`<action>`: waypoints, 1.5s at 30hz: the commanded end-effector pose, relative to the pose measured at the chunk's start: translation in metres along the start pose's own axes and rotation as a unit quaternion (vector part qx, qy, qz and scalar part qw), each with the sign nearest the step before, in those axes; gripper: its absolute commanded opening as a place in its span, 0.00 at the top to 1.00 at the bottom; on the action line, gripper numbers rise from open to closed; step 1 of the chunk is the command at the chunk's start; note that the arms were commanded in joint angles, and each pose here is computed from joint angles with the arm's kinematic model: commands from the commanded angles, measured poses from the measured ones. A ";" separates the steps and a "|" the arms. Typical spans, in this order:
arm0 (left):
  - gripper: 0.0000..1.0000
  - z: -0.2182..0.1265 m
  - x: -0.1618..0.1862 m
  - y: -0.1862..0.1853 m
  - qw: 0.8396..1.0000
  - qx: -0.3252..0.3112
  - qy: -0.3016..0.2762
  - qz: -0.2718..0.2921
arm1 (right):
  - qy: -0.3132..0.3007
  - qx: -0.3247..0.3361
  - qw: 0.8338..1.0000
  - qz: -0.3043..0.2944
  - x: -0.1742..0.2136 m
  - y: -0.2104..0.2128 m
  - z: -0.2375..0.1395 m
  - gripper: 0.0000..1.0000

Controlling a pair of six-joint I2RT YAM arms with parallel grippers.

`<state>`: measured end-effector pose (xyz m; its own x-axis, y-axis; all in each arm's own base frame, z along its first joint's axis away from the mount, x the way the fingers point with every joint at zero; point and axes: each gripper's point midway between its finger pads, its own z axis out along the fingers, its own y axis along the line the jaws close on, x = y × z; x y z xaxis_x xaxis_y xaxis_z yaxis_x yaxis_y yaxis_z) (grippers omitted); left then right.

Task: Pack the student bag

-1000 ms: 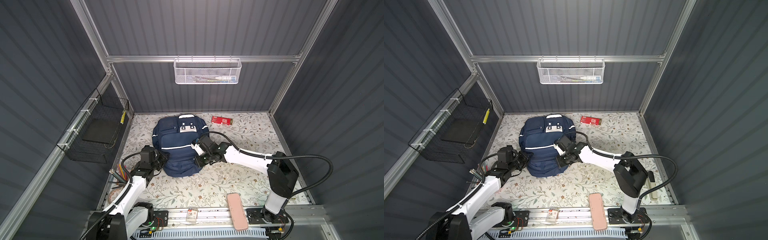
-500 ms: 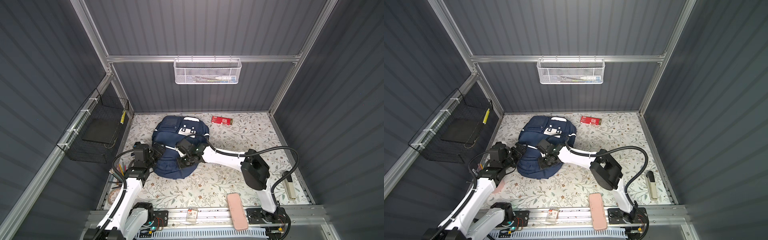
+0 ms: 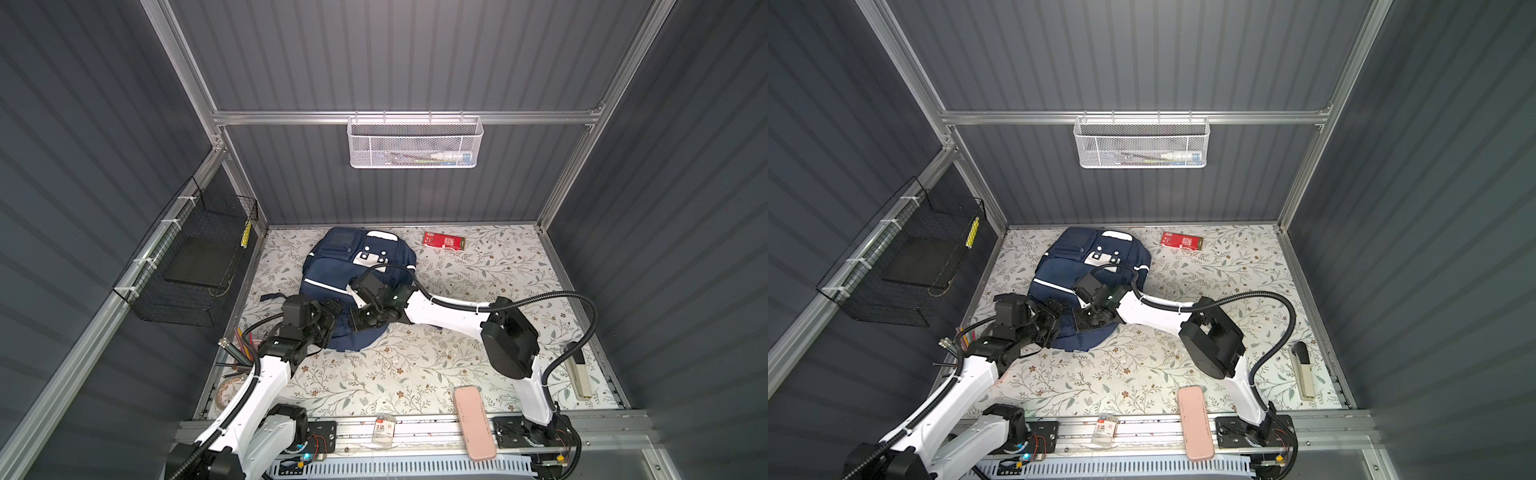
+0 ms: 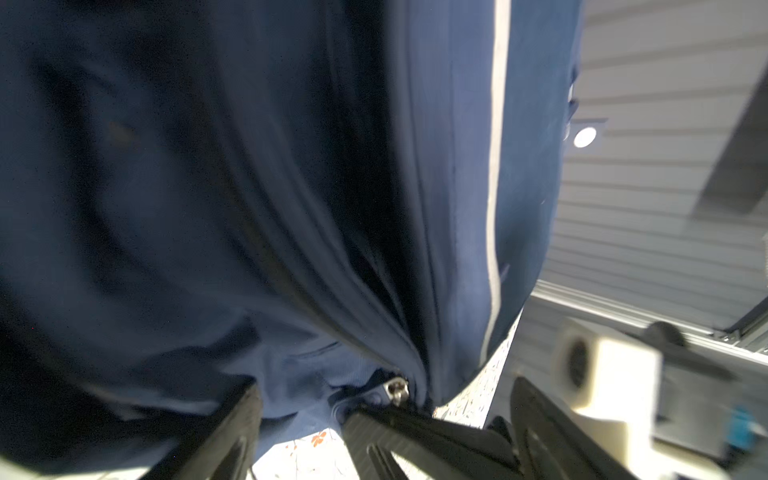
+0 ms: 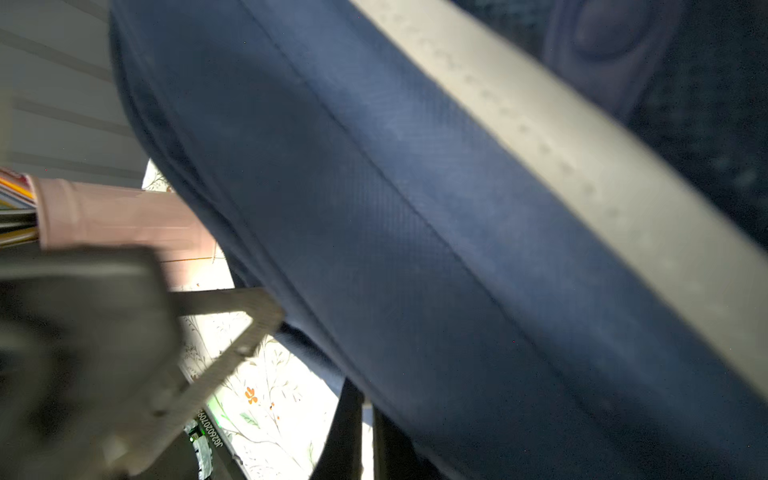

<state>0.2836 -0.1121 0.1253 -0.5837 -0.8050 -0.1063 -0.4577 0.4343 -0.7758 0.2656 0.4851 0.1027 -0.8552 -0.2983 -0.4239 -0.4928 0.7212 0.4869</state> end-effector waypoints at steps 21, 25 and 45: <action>1.00 0.037 -0.007 -0.009 0.998 -0.013 -0.040 0.046 | -0.017 0.059 0.997 -0.052 0.042 -0.033 -0.053 1.00; 1.00 0.034 -0.007 -0.010 0.998 -0.009 -0.042 0.048 | -0.015 0.080 0.996 -0.043 0.042 -0.058 -0.061 1.00; 1.00 0.035 0.013 -0.037 0.999 0.046 -0.002 0.027 | -0.097 -0.056 0.985 -0.134 0.020 0.005 -0.065 0.54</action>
<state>0.3080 -0.1386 0.1096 -0.5883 -0.7934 -0.1560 -0.4282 0.4693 -0.7723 0.2266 0.4296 0.1456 -0.6810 -0.3557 -0.6401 -0.6947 0.5903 0.4110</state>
